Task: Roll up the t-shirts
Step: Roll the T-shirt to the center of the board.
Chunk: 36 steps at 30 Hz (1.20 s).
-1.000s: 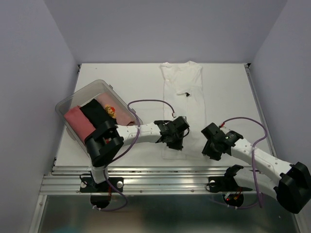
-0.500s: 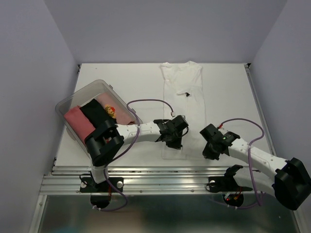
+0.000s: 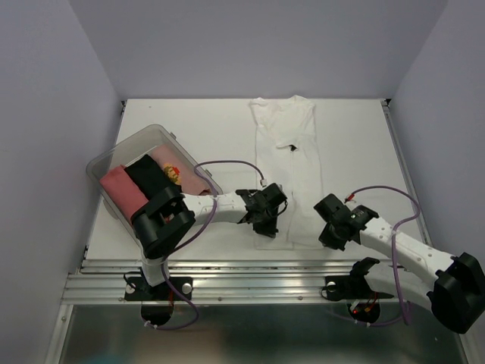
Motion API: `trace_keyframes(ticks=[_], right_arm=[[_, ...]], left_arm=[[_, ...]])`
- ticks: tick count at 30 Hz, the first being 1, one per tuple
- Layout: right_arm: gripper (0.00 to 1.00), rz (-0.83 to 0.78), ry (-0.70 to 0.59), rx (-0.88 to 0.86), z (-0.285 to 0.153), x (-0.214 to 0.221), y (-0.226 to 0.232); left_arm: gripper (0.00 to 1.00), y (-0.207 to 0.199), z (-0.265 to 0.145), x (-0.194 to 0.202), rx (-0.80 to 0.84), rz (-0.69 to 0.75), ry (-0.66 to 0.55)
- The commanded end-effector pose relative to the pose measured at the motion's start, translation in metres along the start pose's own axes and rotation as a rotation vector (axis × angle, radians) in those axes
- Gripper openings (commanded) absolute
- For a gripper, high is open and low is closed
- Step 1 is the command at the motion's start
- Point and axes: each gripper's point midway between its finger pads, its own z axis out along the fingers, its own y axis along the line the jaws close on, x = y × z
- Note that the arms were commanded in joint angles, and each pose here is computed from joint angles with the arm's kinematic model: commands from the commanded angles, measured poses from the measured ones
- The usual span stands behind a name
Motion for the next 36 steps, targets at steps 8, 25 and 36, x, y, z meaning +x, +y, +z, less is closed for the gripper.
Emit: trace_keyframes(ticks=[8,25,36], right_arm=[[0.19,0.013,-0.048,0.036,-0.011,-0.015,-0.002],[0.35,-0.124,-0.195,-0.096,-0.020,-0.067,0.073],[0.36,-0.172,-0.064,-0.119,0.039,-0.044,0.097]], left_arm=[[0.21,0.010,0.003,0.011,-0.009,0.012,0.021],[0.21,0.058,0.019,0.015,-0.095,-0.034,0.043],[0.21,0.088,0.006,-0.013,-0.141,-0.075,-0.009]])
